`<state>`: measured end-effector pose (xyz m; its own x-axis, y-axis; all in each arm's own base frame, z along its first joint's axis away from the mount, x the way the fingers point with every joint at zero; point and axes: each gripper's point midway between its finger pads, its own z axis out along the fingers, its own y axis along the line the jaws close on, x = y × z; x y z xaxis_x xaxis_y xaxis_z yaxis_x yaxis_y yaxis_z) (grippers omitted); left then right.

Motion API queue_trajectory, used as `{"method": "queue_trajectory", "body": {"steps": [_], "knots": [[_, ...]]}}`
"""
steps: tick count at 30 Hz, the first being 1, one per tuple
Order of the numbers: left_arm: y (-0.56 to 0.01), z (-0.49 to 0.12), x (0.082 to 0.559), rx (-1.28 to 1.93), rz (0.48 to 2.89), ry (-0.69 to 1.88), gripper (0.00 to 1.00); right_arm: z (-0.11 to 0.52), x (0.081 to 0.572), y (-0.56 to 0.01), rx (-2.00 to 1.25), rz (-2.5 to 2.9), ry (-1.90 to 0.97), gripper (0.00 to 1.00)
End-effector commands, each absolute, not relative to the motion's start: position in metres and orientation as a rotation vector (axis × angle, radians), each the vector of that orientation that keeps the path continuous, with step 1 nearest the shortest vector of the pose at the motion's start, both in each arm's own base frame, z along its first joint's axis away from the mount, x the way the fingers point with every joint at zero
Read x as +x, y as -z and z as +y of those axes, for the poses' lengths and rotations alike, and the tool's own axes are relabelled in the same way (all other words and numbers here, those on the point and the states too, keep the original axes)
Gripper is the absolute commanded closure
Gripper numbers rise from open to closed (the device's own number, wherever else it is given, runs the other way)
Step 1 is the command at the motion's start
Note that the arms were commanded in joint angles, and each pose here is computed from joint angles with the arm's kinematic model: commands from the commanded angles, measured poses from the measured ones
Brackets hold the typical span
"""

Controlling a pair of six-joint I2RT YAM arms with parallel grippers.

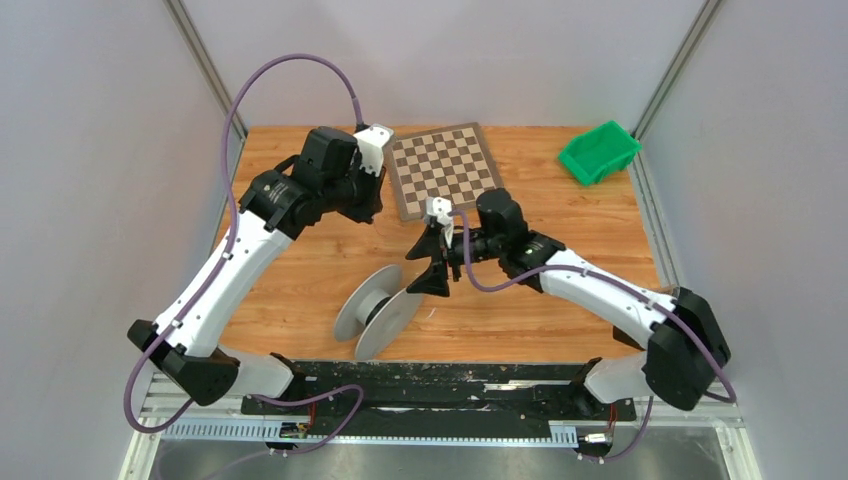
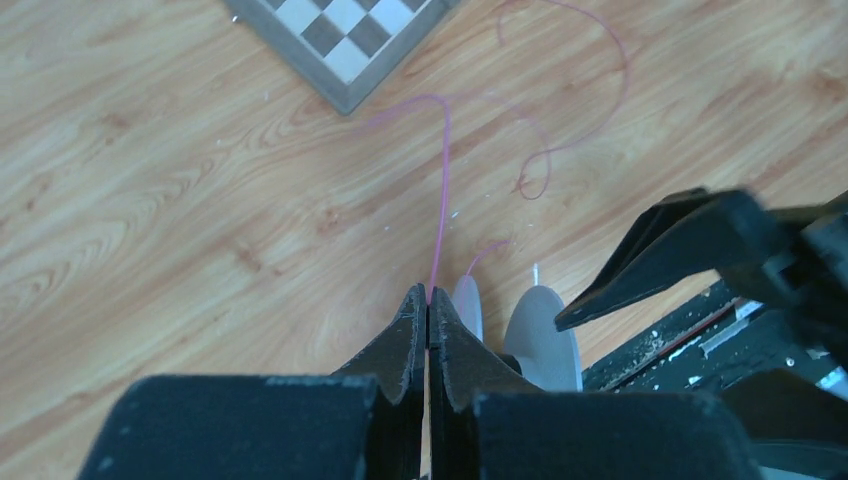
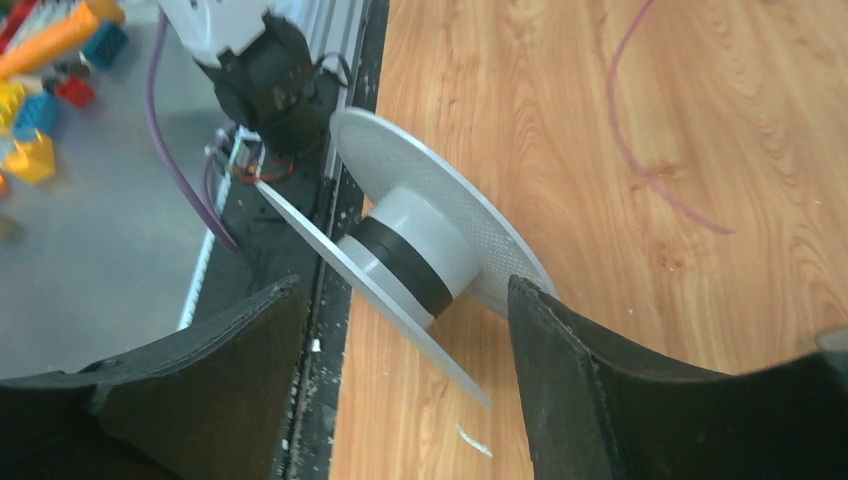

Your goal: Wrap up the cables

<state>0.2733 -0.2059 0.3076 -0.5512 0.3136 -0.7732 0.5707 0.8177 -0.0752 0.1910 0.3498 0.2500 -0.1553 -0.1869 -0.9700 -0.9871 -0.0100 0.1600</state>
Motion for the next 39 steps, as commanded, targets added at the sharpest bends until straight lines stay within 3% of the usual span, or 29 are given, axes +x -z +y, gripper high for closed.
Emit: {"method": "queue_trajectory", "body": {"steps": [1,9,14,21,26,39], "knots": [[-0.310,-0.196,0.270,0.558,2.272,0.397,1.00,0.375,0.195,-0.257,-1.476,1.156,-1.196,0.27],[-0.298,-0.190,0.265,0.547,2.282,0.394,1.00,0.387,0.163,-0.214,-1.645,1.071,-1.400,0.28],[-0.287,-0.183,0.268,0.504,2.321,0.395,1.00,0.400,0.143,-0.203,-1.697,1.055,-1.460,0.35],[-0.283,-0.180,0.269,0.543,2.321,0.393,1.00,0.408,0.145,-0.199,-1.690,1.086,-1.391,0.74],[-0.280,-0.188,0.261,0.722,2.243,0.449,1.00,0.388,0.168,-0.213,-1.621,1.108,-1.268,0.91],[-0.290,-0.206,0.255,0.924,2.129,0.496,1.00,0.323,0.218,-0.200,-1.612,1.024,-1.155,0.97]]}}
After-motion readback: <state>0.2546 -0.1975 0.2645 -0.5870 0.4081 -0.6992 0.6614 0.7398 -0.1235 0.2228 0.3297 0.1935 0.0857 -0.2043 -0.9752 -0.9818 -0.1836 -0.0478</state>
